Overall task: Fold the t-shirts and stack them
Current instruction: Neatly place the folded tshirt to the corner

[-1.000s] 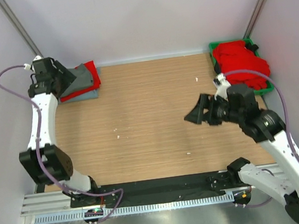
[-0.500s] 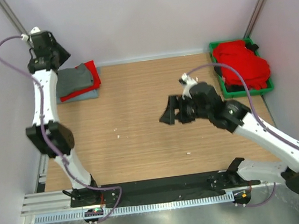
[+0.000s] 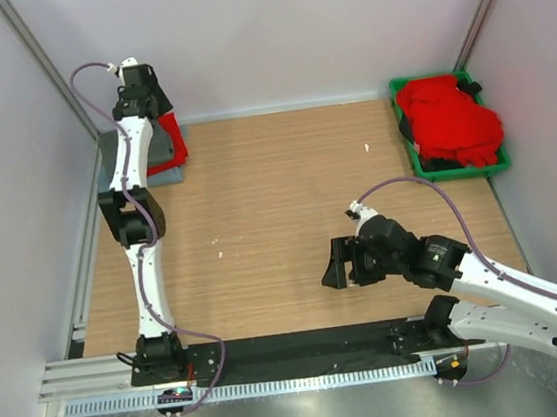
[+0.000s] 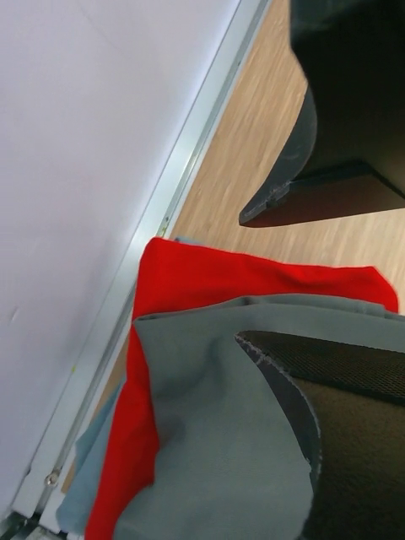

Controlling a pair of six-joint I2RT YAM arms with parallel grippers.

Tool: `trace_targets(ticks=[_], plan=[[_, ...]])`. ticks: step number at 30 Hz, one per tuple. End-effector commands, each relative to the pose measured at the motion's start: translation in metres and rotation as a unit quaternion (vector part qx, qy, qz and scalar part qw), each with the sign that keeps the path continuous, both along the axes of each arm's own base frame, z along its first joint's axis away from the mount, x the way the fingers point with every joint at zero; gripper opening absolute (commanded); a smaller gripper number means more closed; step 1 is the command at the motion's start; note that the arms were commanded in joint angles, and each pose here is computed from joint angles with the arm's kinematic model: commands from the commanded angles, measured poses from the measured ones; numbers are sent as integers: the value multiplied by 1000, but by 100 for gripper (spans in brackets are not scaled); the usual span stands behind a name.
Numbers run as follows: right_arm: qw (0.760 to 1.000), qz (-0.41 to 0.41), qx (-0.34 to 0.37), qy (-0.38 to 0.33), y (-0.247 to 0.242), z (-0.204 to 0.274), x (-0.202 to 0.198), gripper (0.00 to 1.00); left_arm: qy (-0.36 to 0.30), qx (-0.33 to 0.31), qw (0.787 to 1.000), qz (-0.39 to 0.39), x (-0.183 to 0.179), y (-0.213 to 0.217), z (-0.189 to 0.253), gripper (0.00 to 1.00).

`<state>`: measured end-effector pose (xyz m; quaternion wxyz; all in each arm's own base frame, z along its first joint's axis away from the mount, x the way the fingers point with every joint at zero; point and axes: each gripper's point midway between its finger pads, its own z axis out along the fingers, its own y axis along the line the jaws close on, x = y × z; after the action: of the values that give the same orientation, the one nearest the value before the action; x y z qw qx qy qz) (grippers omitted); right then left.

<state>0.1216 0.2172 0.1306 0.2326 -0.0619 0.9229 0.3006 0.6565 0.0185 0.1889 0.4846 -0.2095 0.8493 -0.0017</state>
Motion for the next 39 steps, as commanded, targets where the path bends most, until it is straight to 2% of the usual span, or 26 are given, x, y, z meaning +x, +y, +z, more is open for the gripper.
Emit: trace_targets(ticks=[1, 7, 12, 22, 24, 25, 26, 29, 30, 32, 33, 36, 37, 39], plan=[[999, -8, 24, -19, 5, 17, 5, 83, -57, 47, 997, 28, 18, 25, 28, 55], [1000, -14, 19, -21, 0, 17, 4, 83, -42, 78, 995, 37, 27, 35, -2, 56], [1000, -18, 3, -19, -5, 8, 5, 84, -34, 78, 996, 28, 37, 33, -30, 55], [1000, -12, -8, -14, 1, -4, 8, 84, -23, 107, 993, 40, 41, 43, -51, 48], [1000, -10, -12, -14, 1, -6, 10, 84, -19, 114, 992, 40, 41, 45, -54, 42], [1000, -9, -14, -15, 2, -7, 10, 84, -15, 117, 992, 40, 40, 46, -58, 36], [1000, -9, -13, -16, 2, -7, 11, 84, -13, 118, 992, 39, 40, 46, -60, 36], [1000, -7, -19, -13, 3, -11, 11, 85, -12, 120, 992, 40, 41, 46, -62, 23], [1000, -6, -21, -11, 3, -13, 11, 85, -12, 120, 992, 41, 41, 47, -62, 15], [1000, -5, -21, -11, 4, -15, 11, 85, -18, 120, 992, 42, 41, 47, -57, 8], [1000, -5, -21, -10, 5, -15, 12, 85, -24, 120, 992, 43, 42, 47, -51, 0], [1000, -5, -20, -11, 6, -16, 13, 85, -39, 121, 991, 42, 41, 47, -31, 0], [1000, -4, -22, -10, 5, -17, 12, 85, -48, 126, 991, 24, 43, 26, -22, 0], [1000, -4, -21, -11, 6, -18, 13, 85, -76, 131, 988, 16, 43, 15, 9, 0]])
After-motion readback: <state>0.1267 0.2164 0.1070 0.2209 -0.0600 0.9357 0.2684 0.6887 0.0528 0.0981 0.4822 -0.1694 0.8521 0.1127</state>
